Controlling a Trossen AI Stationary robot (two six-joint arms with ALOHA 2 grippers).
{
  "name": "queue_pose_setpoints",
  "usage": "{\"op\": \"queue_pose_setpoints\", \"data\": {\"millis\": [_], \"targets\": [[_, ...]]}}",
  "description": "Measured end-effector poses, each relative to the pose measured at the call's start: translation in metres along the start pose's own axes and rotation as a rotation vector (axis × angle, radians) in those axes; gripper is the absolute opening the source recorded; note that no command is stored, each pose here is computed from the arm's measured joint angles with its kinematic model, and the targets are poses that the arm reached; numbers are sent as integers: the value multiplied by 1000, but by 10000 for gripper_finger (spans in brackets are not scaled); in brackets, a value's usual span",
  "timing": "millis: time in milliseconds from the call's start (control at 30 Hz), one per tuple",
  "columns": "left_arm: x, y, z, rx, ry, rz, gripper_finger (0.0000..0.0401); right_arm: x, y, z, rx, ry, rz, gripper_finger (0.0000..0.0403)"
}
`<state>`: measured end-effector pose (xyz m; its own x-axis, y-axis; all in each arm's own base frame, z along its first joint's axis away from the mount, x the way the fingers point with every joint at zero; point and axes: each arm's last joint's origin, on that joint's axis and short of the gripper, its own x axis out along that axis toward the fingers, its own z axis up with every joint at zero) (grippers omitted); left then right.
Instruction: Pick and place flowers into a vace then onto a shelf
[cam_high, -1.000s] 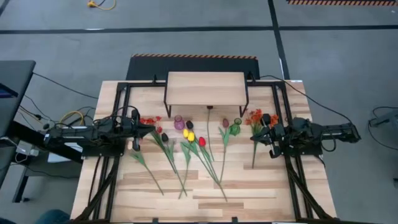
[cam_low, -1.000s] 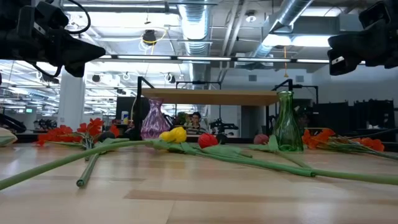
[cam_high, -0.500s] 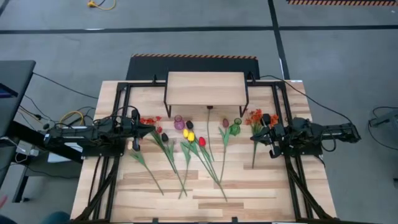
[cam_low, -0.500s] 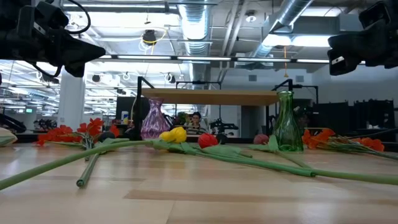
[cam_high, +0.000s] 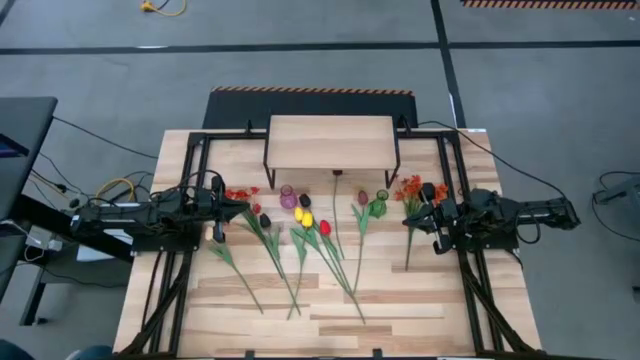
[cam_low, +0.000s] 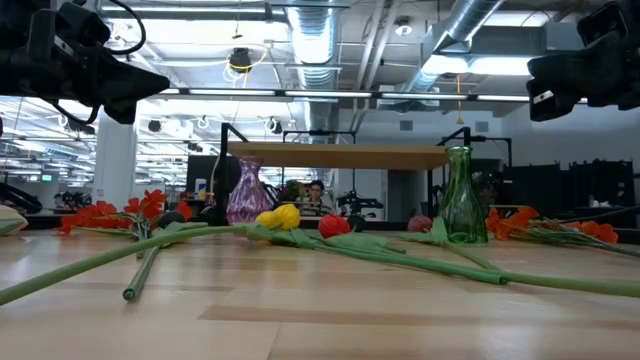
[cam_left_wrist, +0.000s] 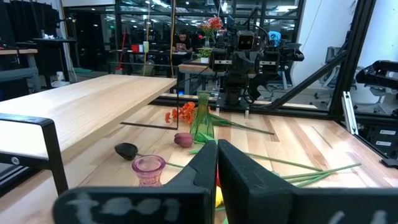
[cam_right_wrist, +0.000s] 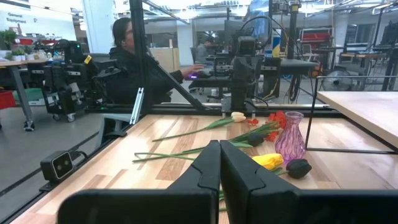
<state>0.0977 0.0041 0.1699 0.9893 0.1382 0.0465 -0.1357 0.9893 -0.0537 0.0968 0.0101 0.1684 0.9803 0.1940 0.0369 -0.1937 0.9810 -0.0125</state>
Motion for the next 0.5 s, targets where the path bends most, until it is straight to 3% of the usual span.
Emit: {"op": "queue_pose_setpoints", "data": {"millis": [500], "targets": [[0,0,0,0,0,0,0,0,0,0,0,0,0,0]]}}
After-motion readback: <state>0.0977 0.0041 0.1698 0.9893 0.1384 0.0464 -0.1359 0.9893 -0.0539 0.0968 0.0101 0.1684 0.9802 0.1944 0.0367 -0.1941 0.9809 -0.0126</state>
